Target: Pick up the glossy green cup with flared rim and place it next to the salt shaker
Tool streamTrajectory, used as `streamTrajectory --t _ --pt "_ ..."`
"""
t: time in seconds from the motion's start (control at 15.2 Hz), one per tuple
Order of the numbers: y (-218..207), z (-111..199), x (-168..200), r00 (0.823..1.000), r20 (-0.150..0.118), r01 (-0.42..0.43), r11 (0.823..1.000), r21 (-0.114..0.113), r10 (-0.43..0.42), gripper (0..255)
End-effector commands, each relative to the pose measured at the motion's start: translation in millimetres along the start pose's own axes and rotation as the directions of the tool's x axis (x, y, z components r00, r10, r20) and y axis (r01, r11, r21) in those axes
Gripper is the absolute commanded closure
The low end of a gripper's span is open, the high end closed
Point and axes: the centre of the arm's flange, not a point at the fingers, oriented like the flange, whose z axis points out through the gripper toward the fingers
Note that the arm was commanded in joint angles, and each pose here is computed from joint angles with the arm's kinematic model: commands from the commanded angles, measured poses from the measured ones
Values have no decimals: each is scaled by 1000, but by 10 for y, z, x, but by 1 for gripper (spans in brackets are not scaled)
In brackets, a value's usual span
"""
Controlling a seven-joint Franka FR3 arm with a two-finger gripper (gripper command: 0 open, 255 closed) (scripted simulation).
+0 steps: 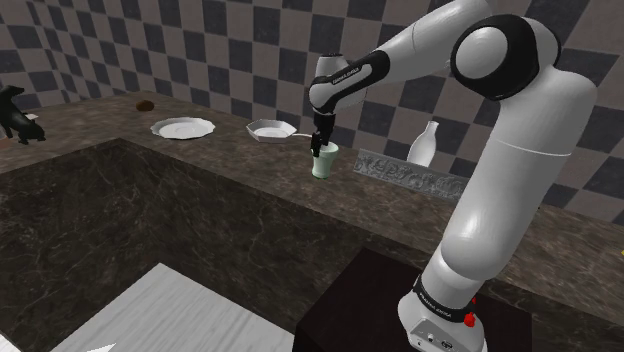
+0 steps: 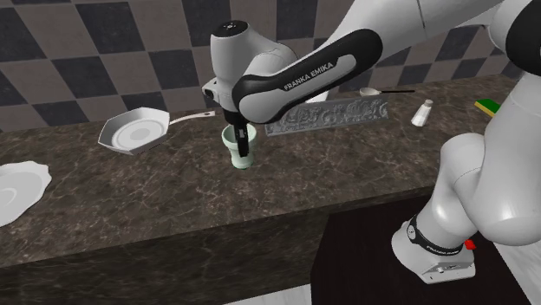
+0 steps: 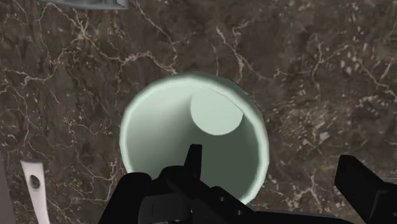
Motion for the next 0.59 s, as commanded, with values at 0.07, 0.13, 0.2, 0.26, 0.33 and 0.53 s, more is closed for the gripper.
streamTrajectory --t 0.07,0.13,0.2,0.26,0.33,0.53 --pt "22 149 6 1000 0 1 1000 -1 -1 0" --pt "22 202 6 1000 0 1 1000 -1 -1 0" --pt "22 285 6 1000 0 1 1000 -1 -1 0" --pt "22 285 6 1000 0 1 1000 -1 -1 0" --pt "22 285 6 1000 0 1 1000 -1 -1 0" --pt "22 285 6 1000 0 1 1000 -1 -1 0"
